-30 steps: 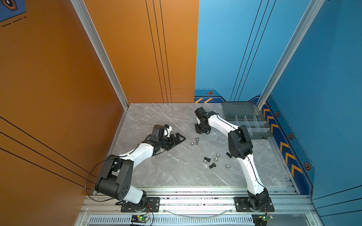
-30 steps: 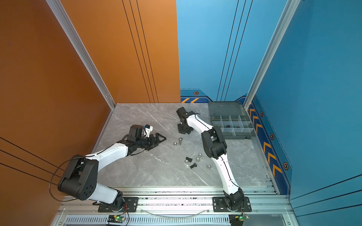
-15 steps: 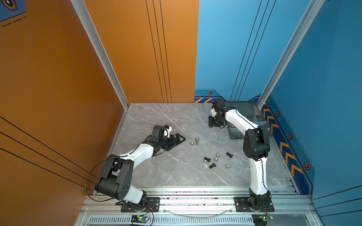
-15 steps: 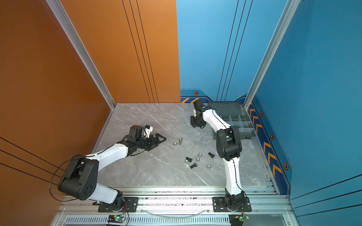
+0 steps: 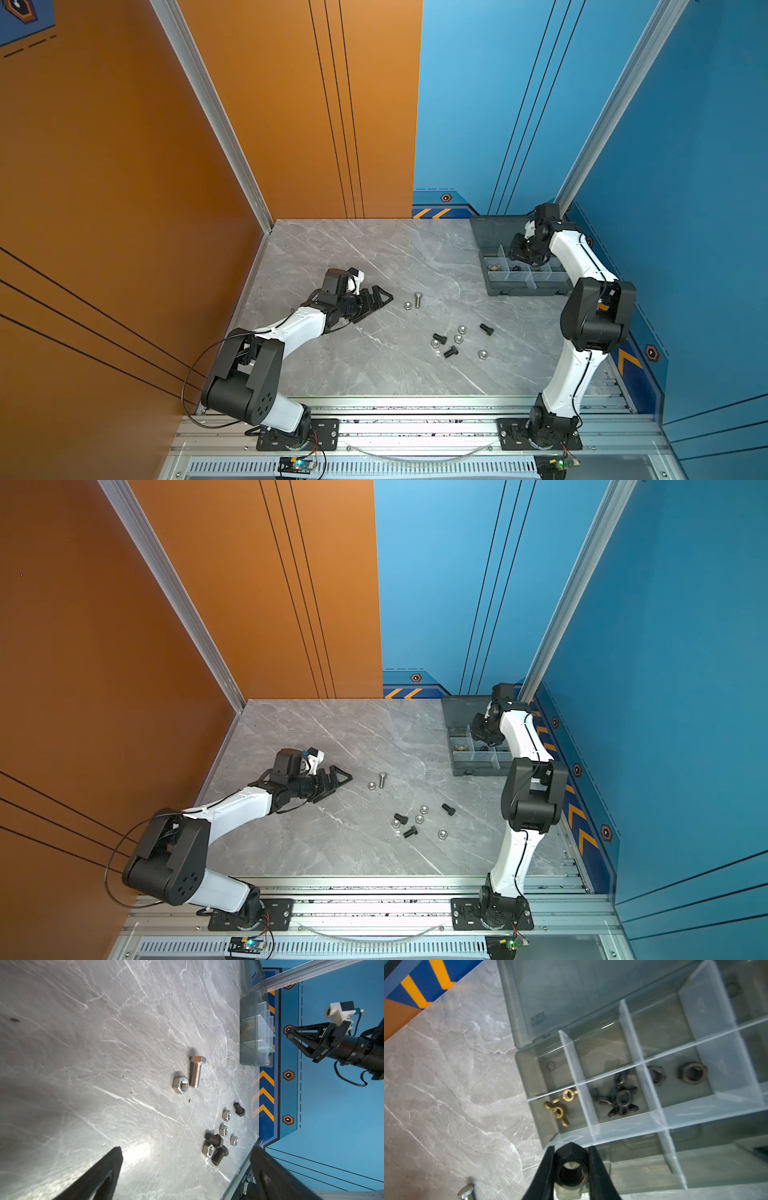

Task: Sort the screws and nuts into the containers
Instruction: 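Carry the black hex nut with the right gripper over the box, then open the right gripper over the hex nut compartment to drop it, then move the right gripper back over the pile to a silver hex nut, then lower the open right gripper around the silver hex nut, then close the right gripper on the silver hex nut, then lift the silver hex nut with the right gripper and carry it over the box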

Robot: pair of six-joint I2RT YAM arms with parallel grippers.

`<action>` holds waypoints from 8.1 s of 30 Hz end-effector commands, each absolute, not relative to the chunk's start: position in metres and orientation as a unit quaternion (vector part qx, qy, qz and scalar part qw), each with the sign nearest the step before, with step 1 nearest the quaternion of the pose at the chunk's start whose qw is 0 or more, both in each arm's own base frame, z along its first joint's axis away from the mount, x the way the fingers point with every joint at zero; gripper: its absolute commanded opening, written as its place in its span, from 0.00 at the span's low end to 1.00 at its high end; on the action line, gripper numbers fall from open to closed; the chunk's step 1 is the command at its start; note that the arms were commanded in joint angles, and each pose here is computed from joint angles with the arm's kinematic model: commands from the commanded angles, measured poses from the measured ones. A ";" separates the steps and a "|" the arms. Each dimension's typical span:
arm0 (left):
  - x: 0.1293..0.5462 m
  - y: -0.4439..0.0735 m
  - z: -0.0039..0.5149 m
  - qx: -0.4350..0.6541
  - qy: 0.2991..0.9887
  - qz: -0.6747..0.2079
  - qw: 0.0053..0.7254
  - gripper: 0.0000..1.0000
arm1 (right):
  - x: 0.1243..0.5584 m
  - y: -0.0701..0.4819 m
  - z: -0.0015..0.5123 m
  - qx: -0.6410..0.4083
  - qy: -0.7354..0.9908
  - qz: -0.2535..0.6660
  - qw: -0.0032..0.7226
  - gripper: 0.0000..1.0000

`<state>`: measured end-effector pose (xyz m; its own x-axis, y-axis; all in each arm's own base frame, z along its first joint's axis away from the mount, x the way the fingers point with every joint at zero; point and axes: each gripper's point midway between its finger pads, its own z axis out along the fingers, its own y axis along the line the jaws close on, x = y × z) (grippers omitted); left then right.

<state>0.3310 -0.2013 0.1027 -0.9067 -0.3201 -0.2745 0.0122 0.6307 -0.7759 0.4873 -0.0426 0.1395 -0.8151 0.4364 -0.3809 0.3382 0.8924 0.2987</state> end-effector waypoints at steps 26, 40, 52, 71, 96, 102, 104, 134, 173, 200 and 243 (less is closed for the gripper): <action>0.337 -0.203 0.100 -0.084 0.877 -0.431 0.197 0.98 | 0.508 -0.133 0.117 0.280 0.929 0.047 0.237 0.00; 0.342 -0.204 0.101 -0.087 0.876 -0.432 0.195 0.98 | 0.510 -0.149 0.088 0.289 0.932 0.031 0.216 0.00; 0.346 -0.206 0.101 -0.086 0.877 -0.433 0.192 0.98 | 0.511 -0.149 0.080 0.290 0.934 0.028 0.209 0.21; 0.348 -0.205 0.103 -0.087 0.877 -0.431 0.194 0.98 | 0.483 -0.118 0.102 0.259 0.942 0.069 0.200 0.41; 0.341 -0.207 0.098 -0.087 0.888 -0.409 0.192 0.98 | 0.344 0.124 0.095 0.032 0.987 0.105 0.119 0.44; 0.338 -0.207 0.101 -0.082 0.888 -0.408 0.193 0.98 | 0.340 0.176 0.091 -0.003 0.981 0.140 0.134 0.44; 0.338 -0.206 0.103 -0.083 0.888 -0.410 0.194 0.98 | 0.341 0.200 0.091 -0.028 0.976 0.157 0.147 0.44; 0.329 -0.156 0.099 -0.126 0.881 -0.409 0.200 0.98 | 0.388 0.335 0.048 -0.267 0.939 0.139 0.165 0.45; 0.324 -0.149 0.102 -0.134 0.879 -0.407 0.209 0.98 | 0.351 0.312 0.003 -0.347 0.931 0.077 0.079 0.39; 0.324 -0.149 0.101 -0.134 0.879 -0.407 0.209 0.98 | 0.335 0.309 0.004 -0.354 0.931 0.052 0.064 0.10; 0.330 -0.177 0.107 -0.110 0.883 -0.410 0.201 0.98 | 0.465 -0.075 0.159 0.231 0.932 0.095 0.263 0.00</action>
